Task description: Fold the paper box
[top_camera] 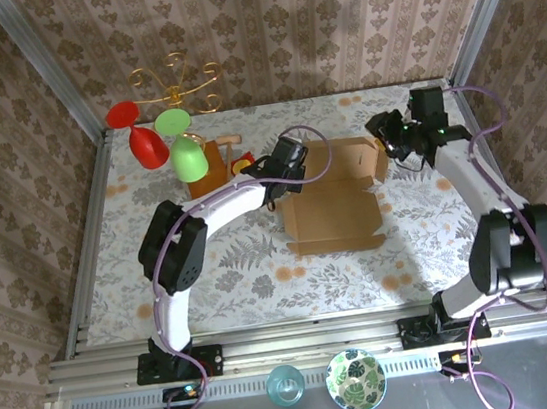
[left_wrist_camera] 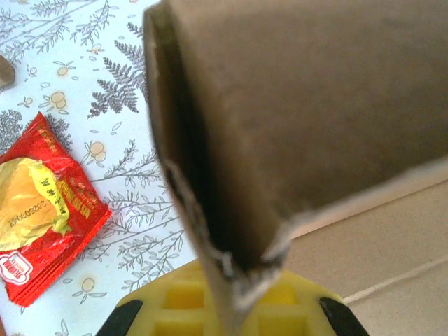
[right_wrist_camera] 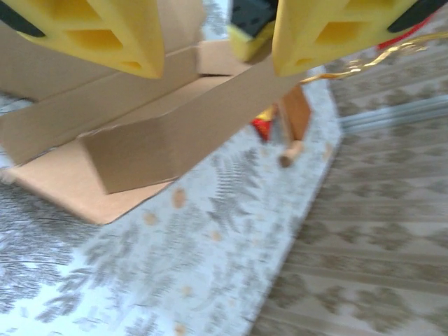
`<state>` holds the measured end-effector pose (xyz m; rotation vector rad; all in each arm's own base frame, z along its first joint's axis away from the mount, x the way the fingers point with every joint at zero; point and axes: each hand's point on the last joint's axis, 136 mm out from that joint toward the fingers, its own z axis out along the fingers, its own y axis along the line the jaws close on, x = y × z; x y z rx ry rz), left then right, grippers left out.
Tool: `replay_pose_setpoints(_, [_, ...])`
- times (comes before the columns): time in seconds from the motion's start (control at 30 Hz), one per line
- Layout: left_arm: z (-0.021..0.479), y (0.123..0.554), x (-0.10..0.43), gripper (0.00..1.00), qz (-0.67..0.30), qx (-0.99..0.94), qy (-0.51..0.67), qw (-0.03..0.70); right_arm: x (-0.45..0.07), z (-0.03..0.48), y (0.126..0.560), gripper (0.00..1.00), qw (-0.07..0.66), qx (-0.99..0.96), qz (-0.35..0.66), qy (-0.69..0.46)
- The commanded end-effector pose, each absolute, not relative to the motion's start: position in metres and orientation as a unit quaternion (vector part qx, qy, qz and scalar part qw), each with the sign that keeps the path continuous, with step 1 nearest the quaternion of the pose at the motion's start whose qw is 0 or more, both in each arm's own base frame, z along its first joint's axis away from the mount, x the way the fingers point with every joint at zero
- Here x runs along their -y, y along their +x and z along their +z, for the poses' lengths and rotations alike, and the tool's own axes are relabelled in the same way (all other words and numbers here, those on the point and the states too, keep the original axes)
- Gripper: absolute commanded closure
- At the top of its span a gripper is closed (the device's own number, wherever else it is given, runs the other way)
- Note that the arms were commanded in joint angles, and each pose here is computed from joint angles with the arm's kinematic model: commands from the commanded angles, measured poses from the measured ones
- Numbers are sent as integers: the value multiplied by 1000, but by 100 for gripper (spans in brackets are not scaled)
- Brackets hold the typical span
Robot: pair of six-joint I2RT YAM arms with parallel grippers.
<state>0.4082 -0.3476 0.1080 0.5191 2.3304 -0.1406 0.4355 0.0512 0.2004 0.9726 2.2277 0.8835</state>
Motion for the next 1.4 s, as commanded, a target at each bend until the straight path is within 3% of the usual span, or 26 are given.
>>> replay_pose_setpoints(0.0, [110, 392, 335, 100, -48, -925, 202, 319, -49, 173, 427, 55, 232, -865, 290, 339])
replay_pose_setpoints(0.3, [105, 384, 330, 100, -46, -930, 205, 302, -56, 151, 438, 55, 205, -880, 291, 314])
replay_pose_setpoints(0.47, [106, 385, 329, 100, -50, -933, 197, 298, -52, 179, 434, 47, 239, -870, 295, 315])
replay_pose_setpoints(0.6, [106, 387, 329, 100, -59, -937, 184, 290, -39, 183, 414, 50, 250, -854, 280, 360])
replay_pose_setpoints(0.93, [108, 389, 328, 100, -61, -940, 178, 285, -67, 115, 351, 44, 242, -844, 292, 378])
replay_pose_setpoints(1.1, [108, 389, 328, 100, -61, -940, 177, 286, -65, 74, 354, 41, 238, -869, 242, 360])
replay_pose_setpoints(1.37, [109, 388, 326, 100, -58, -940, 180, 285, -60, 52, 379, 40, 232, -886, 209, 342])
